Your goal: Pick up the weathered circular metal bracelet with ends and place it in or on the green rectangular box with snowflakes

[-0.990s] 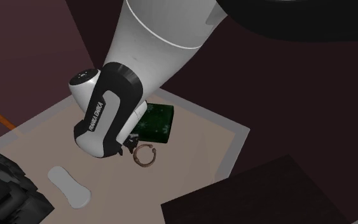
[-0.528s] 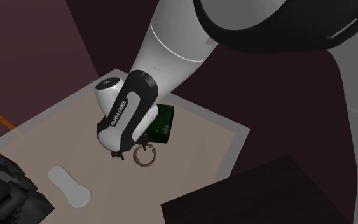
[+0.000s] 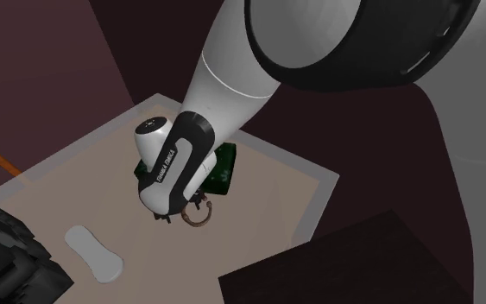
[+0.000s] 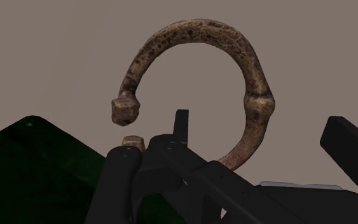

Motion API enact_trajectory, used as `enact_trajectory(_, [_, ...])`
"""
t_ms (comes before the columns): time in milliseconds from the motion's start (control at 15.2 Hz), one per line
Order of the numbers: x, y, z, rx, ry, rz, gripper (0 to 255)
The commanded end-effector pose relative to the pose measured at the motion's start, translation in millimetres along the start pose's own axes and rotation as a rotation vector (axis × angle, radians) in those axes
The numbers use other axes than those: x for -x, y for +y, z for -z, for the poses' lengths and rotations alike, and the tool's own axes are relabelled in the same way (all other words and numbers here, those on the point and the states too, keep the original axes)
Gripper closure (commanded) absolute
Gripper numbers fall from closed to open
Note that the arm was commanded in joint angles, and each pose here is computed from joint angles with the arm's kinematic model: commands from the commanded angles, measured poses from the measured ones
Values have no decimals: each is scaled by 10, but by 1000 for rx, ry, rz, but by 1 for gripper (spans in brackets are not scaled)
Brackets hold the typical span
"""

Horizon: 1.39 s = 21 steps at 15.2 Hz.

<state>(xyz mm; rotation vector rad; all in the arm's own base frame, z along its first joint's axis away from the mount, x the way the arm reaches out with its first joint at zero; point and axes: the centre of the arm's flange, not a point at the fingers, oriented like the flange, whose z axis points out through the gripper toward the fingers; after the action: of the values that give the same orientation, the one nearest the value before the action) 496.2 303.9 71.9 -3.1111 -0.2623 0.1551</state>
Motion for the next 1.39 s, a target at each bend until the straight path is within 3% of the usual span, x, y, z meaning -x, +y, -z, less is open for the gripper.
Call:
enact_trajectory(0, [-1, -1, -4, 0, 0, 0, 0])
enact_trajectory(198, [-1, 0, -4, 0, 0, 0, 0])
enact_trajectory(264, [-1, 0, -4, 0, 0, 0, 255])
enact_trajectory(858, [-1, -1, -4, 0, 0, 0, 255])
enact_trajectory(1320, [35, -10, 363, 0, 0, 0, 255])
